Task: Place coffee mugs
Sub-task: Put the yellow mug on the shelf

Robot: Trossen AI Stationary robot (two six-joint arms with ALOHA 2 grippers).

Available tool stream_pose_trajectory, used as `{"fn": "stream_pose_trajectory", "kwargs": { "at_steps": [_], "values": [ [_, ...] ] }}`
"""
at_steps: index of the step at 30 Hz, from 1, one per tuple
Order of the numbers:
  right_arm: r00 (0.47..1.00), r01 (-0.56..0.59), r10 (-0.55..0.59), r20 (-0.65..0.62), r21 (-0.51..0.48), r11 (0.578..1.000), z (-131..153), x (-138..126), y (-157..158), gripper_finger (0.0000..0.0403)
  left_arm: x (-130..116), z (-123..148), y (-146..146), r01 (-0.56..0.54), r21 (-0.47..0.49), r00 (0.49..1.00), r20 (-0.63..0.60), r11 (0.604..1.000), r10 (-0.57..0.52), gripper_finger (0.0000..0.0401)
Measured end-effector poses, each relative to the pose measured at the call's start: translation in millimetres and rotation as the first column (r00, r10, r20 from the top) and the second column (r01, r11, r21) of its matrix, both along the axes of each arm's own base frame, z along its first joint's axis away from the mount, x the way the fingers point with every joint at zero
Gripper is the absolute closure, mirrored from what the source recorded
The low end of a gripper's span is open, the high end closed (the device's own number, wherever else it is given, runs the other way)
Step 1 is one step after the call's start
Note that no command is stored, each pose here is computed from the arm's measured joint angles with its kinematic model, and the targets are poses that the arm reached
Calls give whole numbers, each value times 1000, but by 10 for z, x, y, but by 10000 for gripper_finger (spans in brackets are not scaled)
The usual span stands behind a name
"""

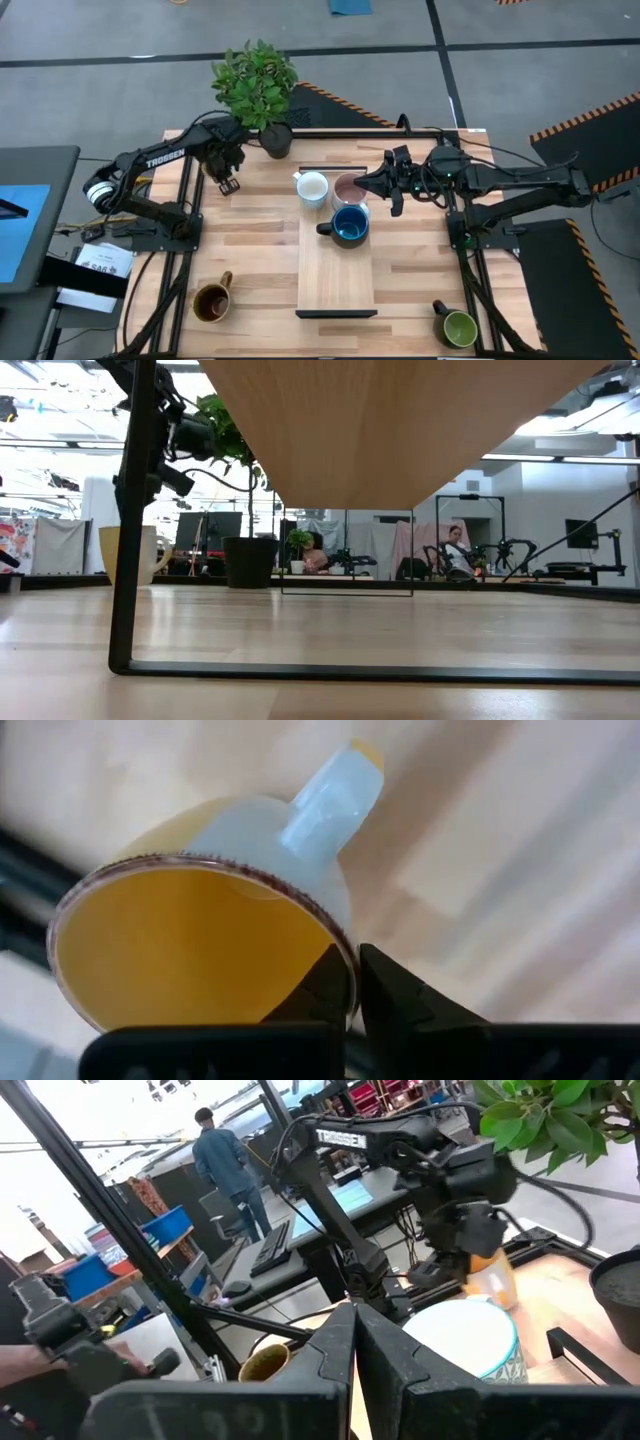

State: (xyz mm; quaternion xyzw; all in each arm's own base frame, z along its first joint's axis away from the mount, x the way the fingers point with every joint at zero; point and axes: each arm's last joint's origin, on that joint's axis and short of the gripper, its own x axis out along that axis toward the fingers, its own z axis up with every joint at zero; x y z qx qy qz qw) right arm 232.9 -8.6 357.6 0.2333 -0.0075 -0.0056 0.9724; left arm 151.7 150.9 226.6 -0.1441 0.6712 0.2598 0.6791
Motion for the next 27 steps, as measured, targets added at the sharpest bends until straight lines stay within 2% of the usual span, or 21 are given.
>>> {"fn": "stream_pose_trajectory", "kwargs": {
  "at_steps": [4, 7, 11, 14, 18, 21, 24, 27],
  "values": [
    [1000, 0, 0, 0, 0, 1000, 0, 0, 0, 362, 53, 150, -258, 11, -78, 997, 76, 997, -5, 399],
    [1000, 0, 0, 0, 0, 1000, 0, 0, 0, 362, 132, 374, -476, 52, -78, 991, 123, 996, -43, 400],
    [1000, 0, 0, 0, 0, 1000, 0, 0, 0, 362, 287, 821, -817, 157, -51, 965, 218, 986, -143, 400],
    [1000, 0, 0, 0, 0, 1000, 0, 0, 0, 362, 408, 1252, -1116, 253, -10, 914, 330, 967, -236, 400],
    [1000, 0, 0, 0, 0, 1000, 0, 0, 0, 362, 581, 1753, -1527, 400, 70, 793, 473, 914, -383, 401],
    [1000, 0, 0, 0, 0, 1000, 0, 0, 0, 362, 726, 1979, -1795, 467, 155, 722, 501, 871, -476, 401],
    [1000, 0, 0, 1, 0, 1000, 1, -1, 0, 362, 913, 2052, -2020, 553, 216, 659, 477, 805, -581, 401],
    [1000, 0, 0, 0, 0, 1000, 1, 0, 0, 362, 1101, 2004, -2218, 655, 243, 591, 426, 716, -685, 401]
  ]
}}
